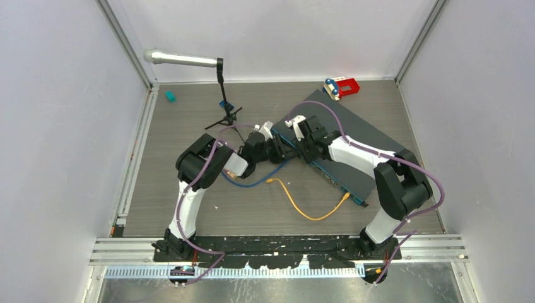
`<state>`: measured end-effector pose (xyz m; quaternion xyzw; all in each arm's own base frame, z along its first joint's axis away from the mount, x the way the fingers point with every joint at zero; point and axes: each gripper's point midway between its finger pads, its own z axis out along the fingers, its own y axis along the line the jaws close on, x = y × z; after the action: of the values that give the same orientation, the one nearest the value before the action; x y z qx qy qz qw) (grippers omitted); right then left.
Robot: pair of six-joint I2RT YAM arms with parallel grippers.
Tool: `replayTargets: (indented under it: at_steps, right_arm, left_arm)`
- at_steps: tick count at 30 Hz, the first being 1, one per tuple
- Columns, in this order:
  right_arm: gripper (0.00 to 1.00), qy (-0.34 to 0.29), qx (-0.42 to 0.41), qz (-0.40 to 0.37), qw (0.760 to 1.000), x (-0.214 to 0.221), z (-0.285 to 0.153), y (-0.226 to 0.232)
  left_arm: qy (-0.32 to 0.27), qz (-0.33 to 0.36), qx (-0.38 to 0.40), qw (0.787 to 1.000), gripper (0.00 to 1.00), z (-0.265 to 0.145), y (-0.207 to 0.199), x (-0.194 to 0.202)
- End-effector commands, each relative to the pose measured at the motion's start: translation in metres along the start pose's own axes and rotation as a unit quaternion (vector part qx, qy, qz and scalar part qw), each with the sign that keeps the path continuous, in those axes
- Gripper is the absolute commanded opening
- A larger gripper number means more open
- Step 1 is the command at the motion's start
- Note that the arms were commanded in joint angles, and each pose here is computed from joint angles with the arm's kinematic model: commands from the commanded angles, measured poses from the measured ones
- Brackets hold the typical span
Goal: Pull the plug from the switch port
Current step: Pull the connector from the switch port.
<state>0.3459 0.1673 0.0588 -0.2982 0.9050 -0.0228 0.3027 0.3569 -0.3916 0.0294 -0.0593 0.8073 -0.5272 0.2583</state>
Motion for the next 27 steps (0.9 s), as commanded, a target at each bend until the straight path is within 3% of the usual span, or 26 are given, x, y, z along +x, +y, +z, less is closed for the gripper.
replayTargets:
  at_steps: [1,11,27]
  right_arm:
    - [0.47,-0.015,-0.001,0.011,1.000,-0.005,-0.008,-0.005]
    - [0.47,-0.010,-0.013,0.009,1.000,-0.003,-0.007,-0.001]
    - [0.47,-0.002,-0.020,0.007,1.000,-0.002,-0.005,0.002]
  left_arm:
    - [0.071,-0.055,-0.191,0.977,0.40,-0.023,0.128,0.064]
    - [0.042,-0.061,-0.139,0.987,0.37,-0.016,0.124,0.061]
    - [0.042,-0.046,-0.107,0.992,0.13,-0.010,0.129,0.067]
